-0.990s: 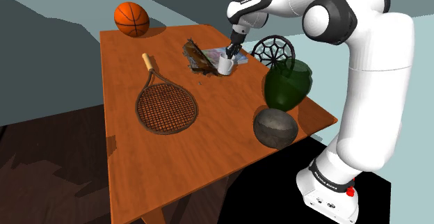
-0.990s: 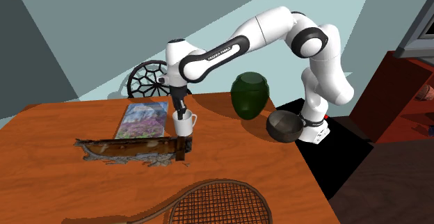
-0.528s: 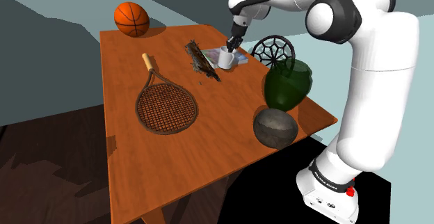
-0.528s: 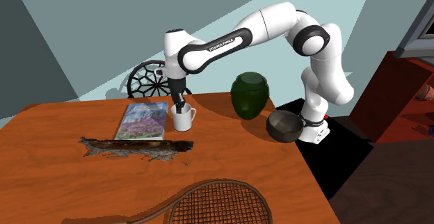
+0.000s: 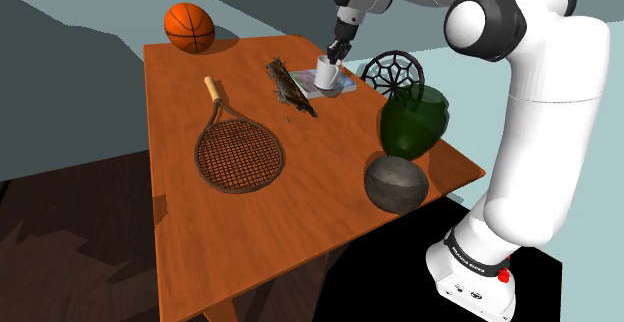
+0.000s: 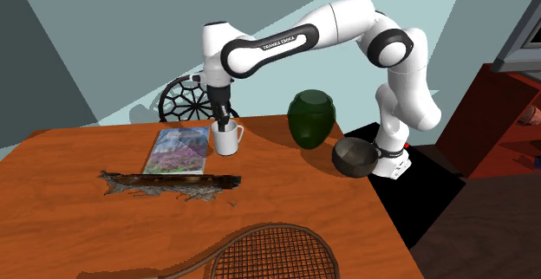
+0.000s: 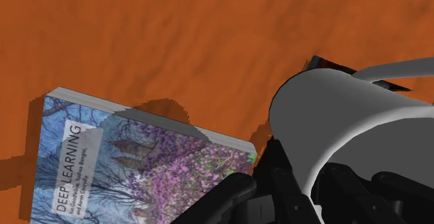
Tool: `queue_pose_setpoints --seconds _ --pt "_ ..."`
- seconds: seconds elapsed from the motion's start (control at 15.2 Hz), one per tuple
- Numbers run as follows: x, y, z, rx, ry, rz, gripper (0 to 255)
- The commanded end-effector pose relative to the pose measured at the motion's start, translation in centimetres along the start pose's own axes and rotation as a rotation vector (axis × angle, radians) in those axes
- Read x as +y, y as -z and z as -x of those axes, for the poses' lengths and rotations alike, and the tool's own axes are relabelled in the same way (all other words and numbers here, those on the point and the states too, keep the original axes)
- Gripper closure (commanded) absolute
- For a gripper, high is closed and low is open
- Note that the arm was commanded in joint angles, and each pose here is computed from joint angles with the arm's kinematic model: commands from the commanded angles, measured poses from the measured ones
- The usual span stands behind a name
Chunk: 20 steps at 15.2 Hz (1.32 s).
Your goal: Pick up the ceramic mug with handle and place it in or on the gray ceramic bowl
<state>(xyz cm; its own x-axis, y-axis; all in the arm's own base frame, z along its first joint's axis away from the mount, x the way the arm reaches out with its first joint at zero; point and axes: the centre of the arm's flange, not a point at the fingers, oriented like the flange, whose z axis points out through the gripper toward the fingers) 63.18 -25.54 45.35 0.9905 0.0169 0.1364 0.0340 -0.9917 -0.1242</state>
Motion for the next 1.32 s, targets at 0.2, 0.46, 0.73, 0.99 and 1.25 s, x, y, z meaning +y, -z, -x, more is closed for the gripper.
queue_pose_setpoints --seconds 0.2,0.46,0.73,0.99,1.25 --pt "-0.3 2.6 -0.3 0.0 0.0 0.0 255" --pt "-0.5 4.7 -0.6 0.0 0.0 0.0 255" --pt "-1.3 6.1 0.3 0.0 0.0 0.0 255" --pt "-3.9 6.6 4.9 0.0 0.0 0.0 255" --pt "-6.5 7.2 9.5 0.0 0.0 0.0 255"
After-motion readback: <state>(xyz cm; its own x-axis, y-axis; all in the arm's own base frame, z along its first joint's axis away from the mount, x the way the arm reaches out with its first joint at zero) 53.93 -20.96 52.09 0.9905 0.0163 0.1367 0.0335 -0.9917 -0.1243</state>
